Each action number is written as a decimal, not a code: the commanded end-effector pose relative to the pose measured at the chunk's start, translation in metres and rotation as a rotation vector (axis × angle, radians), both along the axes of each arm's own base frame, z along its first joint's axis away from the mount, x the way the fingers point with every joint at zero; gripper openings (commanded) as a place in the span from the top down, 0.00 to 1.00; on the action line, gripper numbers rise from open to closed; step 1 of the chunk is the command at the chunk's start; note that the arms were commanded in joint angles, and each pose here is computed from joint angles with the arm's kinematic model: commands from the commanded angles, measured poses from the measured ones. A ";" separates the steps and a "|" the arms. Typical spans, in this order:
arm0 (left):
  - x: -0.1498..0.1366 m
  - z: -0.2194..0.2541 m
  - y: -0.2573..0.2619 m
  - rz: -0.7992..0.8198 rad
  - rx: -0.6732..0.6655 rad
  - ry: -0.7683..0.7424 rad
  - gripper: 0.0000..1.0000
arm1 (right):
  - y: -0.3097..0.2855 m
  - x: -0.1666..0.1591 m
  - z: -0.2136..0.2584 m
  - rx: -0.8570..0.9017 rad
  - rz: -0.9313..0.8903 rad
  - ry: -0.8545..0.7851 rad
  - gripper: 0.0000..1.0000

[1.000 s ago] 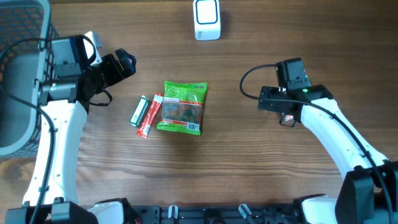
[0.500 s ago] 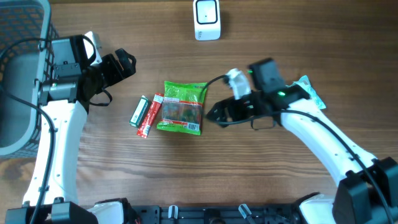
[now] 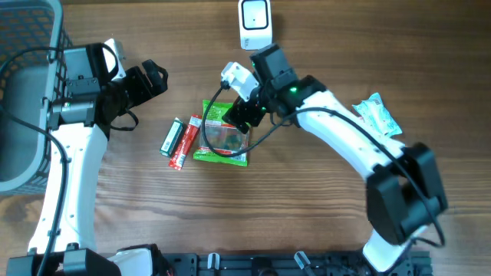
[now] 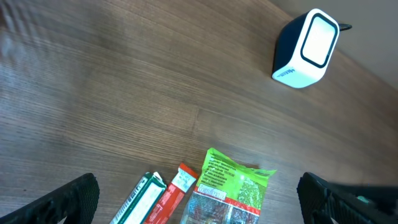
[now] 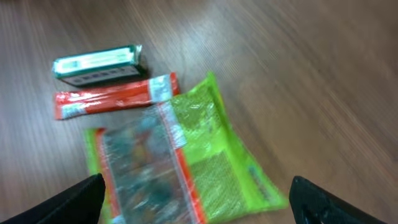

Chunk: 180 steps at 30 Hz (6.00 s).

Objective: Scan the item barcode

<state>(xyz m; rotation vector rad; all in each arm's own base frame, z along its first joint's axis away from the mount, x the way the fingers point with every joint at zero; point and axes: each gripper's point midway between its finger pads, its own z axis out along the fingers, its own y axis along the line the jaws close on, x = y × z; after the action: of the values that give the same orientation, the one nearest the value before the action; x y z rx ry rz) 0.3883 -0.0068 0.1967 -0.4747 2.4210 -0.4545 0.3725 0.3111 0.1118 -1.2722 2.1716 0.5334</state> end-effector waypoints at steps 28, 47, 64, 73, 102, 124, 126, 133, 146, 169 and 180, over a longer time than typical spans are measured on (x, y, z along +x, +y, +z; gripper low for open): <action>0.000 0.004 0.001 -0.012 0.014 -0.017 0.00 | -0.100 -0.048 -0.056 -0.252 -0.223 0.454 0.69; 0.000 0.004 0.001 -0.013 0.013 -0.017 0.00 | -0.003 0.019 -0.066 0.013 0.117 0.028 0.20; 0.000 0.004 0.001 -0.012 0.014 -0.017 0.00 | 0.001 0.001 -0.089 -0.050 0.155 0.074 0.20; 0.000 0.004 0.001 -0.012 0.013 -0.017 0.00 | -0.009 -0.021 -0.100 -0.111 0.159 0.169 0.21; 0.000 0.004 0.001 -0.012 0.014 -0.017 0.00 | -0.072 -0.105 -0.096 -0.341 -0.145 0.691 0.00; 0.000 0.004 0.001 -0.012 0.014 -0.017 0.00 | -0.065 -0.015 -0.041 -0.033 -0.283 0.431 0.00; 0.000 0.004 0.001 -0.012 0.014 -0.017 0.00 | -0.064 -0.014 -0.041 -0.027 -0.292 0.431 0.00; 0.022 0.025 0.003 -0.011 0.027 -0.142 0.00 | -0.064 -0.010 -0.040 -0.020 -0.312 0.426 0.00; -0.058 -0.047 -0.068 -0.200 -0.141 0.279 0.96 | -0.064 -0.011 -0.044 -0.018 -0.324 0.435 0.00; -0.099 -0.191 -0.119 -0.117 0.037 0.573 0.95 | -0.090 0.002 -0.045 0.012 -0.476 0.505 0.00; -0.091 -0.205 -0.124 -0.121 0.036 0.562 0.94 | -0.083 -0.022 -0.050 0.048 -0.473 0.640 0.00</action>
<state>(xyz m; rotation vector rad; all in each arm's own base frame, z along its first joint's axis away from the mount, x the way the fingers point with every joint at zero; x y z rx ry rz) 0.2997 -0.1305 -0.0025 -0.4829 2.9995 -0.3811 0.3659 0.2220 0.0648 -0.6021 2.7981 0.7597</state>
